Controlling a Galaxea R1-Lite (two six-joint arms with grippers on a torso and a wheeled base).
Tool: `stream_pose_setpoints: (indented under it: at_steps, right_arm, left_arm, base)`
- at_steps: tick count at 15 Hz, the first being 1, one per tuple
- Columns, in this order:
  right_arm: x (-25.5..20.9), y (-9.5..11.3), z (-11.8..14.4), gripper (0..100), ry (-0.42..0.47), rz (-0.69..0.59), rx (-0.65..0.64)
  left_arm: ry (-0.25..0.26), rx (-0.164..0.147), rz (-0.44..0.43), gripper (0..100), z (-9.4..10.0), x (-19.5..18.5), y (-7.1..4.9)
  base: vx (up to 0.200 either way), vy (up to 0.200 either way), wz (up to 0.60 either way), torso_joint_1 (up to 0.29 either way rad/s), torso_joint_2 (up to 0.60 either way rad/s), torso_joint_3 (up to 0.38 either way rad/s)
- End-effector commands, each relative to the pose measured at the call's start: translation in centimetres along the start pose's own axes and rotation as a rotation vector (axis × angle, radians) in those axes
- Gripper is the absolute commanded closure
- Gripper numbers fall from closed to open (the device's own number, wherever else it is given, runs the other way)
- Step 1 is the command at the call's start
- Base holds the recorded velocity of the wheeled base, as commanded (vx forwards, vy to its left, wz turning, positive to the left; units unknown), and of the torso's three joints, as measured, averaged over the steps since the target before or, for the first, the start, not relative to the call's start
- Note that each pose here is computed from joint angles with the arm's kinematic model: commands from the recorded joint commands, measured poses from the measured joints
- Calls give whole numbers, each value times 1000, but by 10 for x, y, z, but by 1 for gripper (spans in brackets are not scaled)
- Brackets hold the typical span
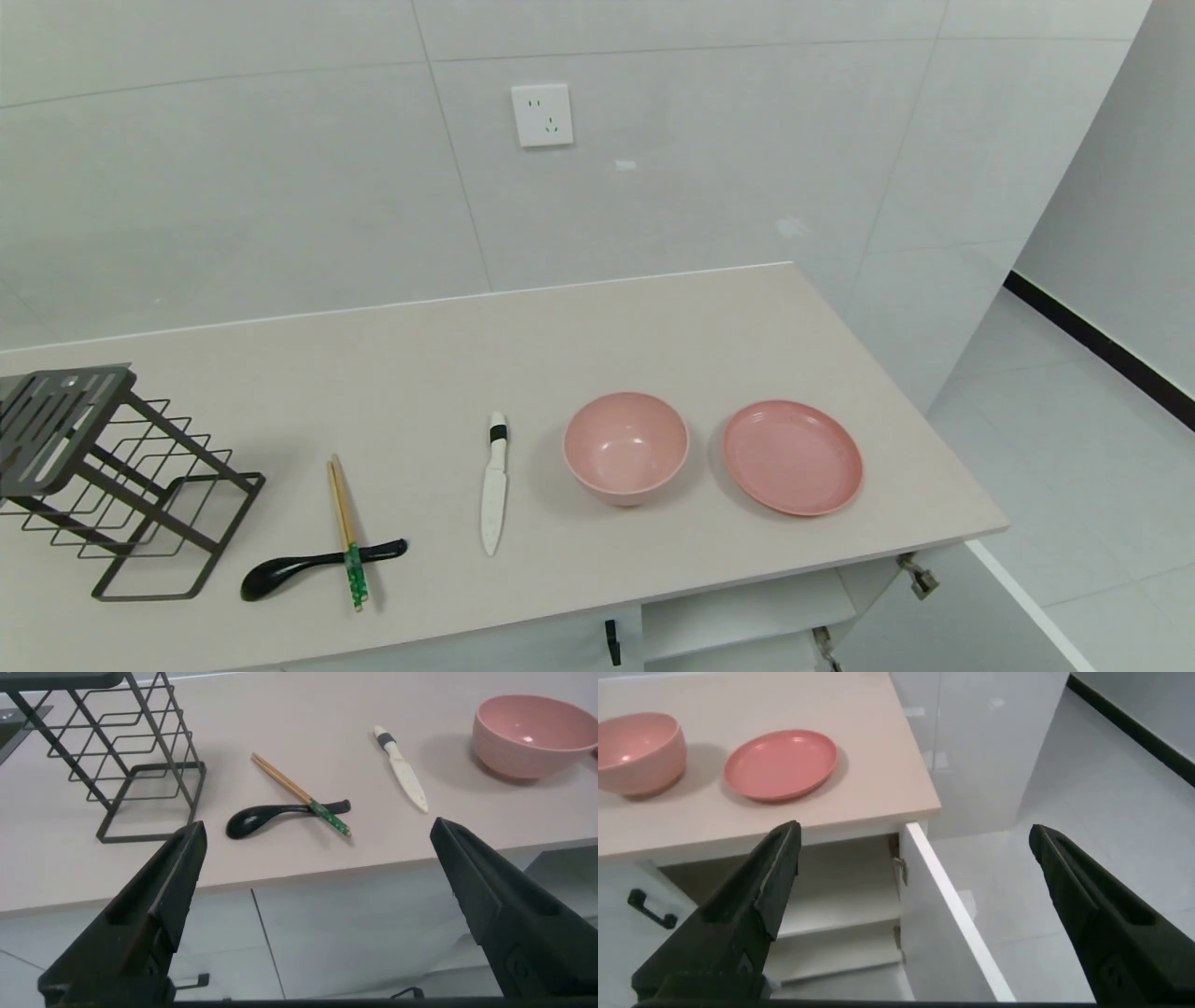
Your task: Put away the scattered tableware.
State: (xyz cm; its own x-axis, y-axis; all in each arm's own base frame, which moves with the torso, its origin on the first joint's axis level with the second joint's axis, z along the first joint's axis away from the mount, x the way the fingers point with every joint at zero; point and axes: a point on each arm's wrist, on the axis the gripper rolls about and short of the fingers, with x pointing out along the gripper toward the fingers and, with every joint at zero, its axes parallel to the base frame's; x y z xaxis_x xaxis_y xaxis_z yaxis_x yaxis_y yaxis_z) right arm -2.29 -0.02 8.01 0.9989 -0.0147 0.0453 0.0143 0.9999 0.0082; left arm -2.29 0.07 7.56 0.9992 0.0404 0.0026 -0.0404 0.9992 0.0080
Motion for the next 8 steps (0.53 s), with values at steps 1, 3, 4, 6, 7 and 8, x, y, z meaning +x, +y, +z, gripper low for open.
stream_pose_setpoints:
  at_steps: [1, 3, 4, 6, 7, 8]
  right_arm:
    - [0, 0, 7, 0, -65, 0, -8]
    - [-1, 2, 15, 0, -104, 89, -58]
    - [2, 4, 22, 0, -40, 183, -23]
    - [17, 6, 35, 0, 123, 267, 29]
    - [26, 6, 37, 0, 192, 289, 36]
    - [32, 7, 38, 0, 243, 309, 41]
  left_arm:
    - [1, 1, 1, 0, 0, 0, 0]
    - [1, -3, 1, 0, 0, 0, 0]
    - [1, -3, 1, 0, 0, 0, 0]
    - [1, -8, 1, 0, 0, 0, 0]
    - [1, -5, 1, 0, 0, 0, 0]
    - [3, 1, 1, 0, 0, 0, 0]
  base:
    - [0, 0, 0, 0, 0, 0]
    - [0, 0, 0, 0, 0, 0]
    - [0, 0, 0, 0, 0, 0]
    - [0, 0, 0, 0, 0, 0]
    - [0, 0, 0, 0, 0, 0]
    - [0, 0, 0, 0, 0, 0]
